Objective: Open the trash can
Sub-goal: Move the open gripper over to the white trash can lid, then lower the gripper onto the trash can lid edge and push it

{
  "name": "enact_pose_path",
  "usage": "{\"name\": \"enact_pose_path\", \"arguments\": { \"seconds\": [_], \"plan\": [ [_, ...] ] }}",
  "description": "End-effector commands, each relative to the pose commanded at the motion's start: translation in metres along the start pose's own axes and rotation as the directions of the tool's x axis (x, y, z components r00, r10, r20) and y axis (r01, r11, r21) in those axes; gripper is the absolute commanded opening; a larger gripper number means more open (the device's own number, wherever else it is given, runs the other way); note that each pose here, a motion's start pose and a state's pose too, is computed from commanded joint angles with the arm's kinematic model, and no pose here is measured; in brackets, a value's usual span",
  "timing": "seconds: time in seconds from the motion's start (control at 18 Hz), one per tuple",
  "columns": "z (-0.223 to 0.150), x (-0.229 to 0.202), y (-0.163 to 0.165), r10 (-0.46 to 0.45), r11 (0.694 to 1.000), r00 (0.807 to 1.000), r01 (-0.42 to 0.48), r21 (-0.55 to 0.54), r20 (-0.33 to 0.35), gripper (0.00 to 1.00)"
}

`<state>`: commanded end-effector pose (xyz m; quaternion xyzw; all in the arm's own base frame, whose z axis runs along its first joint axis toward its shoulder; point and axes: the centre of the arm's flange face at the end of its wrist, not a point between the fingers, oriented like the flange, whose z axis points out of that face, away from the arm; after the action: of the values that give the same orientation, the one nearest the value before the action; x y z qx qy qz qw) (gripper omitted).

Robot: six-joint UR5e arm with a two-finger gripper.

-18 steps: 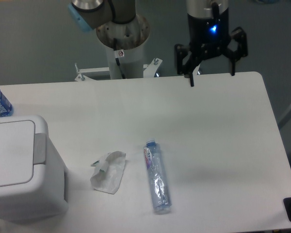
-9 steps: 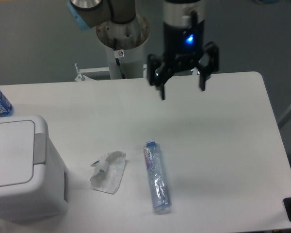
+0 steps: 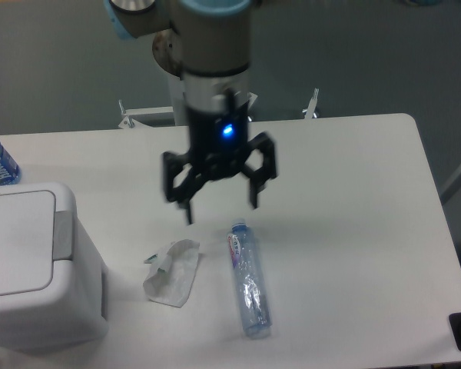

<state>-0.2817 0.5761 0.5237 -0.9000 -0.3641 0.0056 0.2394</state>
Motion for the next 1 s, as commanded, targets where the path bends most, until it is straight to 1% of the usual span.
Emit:
{"name": "enact_pose_path", "arguments": {
  "seconds": [0.22, 0.33, 0.44, 0.61, 1.0],
  "plan": [
    [0.012, 0.037, 0.017, -0.009, 0.999, 1.0, 0.008, -0.034, -0.022, 1.0],
    [0.012, 0.043, 0.02, -0.01, 0.999, 1.0, 0.009, -0.036, -0.027, 1.0],
    [0.012, 0.056, 0.025, 0.01, 0.999, 0.999, -0.012, -0.039, -0.034, 1.0],
    [0.014, 0.068, 0.032, 0.029, 0.998, 0.999, -0.031, -0.047, -0.044, 1.0],
    [0.016, 0.078, 0.037, 0.043, 0.998, 0.998, -0.046, -0.053, -0.051, 1.0]
  ]
}}
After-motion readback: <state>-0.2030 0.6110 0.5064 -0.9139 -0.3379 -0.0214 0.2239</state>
